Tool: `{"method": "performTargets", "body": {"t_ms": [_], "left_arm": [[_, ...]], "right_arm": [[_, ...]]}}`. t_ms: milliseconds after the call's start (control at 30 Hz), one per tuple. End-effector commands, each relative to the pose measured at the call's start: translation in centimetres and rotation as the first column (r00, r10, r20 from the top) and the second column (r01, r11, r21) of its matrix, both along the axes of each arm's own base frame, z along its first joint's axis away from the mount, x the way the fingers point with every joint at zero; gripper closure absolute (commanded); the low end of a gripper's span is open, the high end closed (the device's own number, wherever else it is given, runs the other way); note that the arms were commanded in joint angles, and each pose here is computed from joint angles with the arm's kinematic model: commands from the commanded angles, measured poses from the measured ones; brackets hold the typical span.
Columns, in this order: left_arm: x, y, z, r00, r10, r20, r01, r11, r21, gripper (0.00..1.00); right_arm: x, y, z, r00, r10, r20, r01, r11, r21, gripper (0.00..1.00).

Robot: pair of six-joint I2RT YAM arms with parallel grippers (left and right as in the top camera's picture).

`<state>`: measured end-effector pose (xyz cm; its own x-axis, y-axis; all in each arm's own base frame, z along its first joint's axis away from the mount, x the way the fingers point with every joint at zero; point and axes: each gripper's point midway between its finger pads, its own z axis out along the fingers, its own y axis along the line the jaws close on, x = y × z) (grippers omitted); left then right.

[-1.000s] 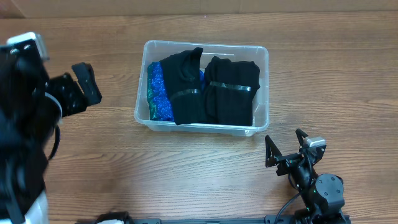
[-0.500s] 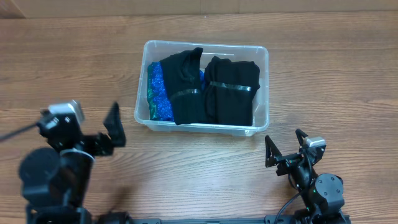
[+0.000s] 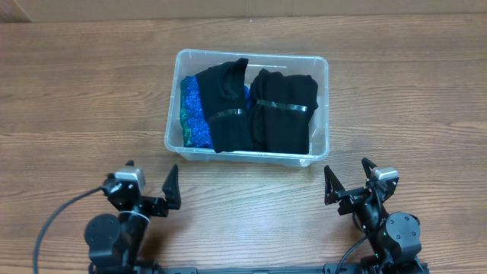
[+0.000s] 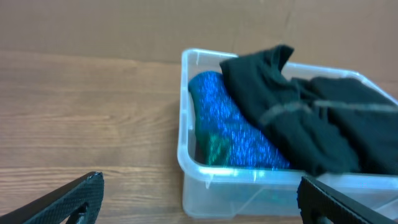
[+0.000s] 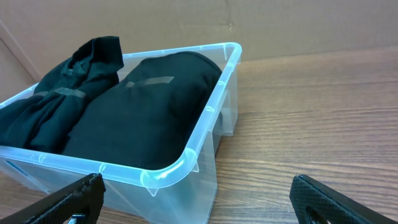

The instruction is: Pack container

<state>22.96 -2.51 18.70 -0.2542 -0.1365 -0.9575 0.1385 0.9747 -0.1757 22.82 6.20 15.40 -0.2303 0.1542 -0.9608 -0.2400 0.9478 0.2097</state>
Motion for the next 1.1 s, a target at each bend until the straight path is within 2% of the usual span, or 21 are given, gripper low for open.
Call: {"method": "performTargets", "body": {"t_ms": [0,333,1067], "left_arm": [[-0.3,-0.8,-1.5,0.998,-0.046,0.035,0.046,0.999,0.010,0.00],[-0.1,-0.7,-4.4,0.999,-0.040,0.005,0.040,0.999,0.010,0.00],[0.0,-0.9,-4.2,0.999,-0.050,0.021,0.050,0.999,0.011,0.00]], "right_arm": [[0.0,0.1,0.2,1.000,0.004,0.012,-0.004,1.000,0.008,0.00],[0.0,0.1,0.2,1.000,0.004,0.012,-0.004,1.000,0.008,0.00],[0.0,0.1,0.2,1.000,0.004,0.012,-0.004,1.000,0.008,0.00]]}}
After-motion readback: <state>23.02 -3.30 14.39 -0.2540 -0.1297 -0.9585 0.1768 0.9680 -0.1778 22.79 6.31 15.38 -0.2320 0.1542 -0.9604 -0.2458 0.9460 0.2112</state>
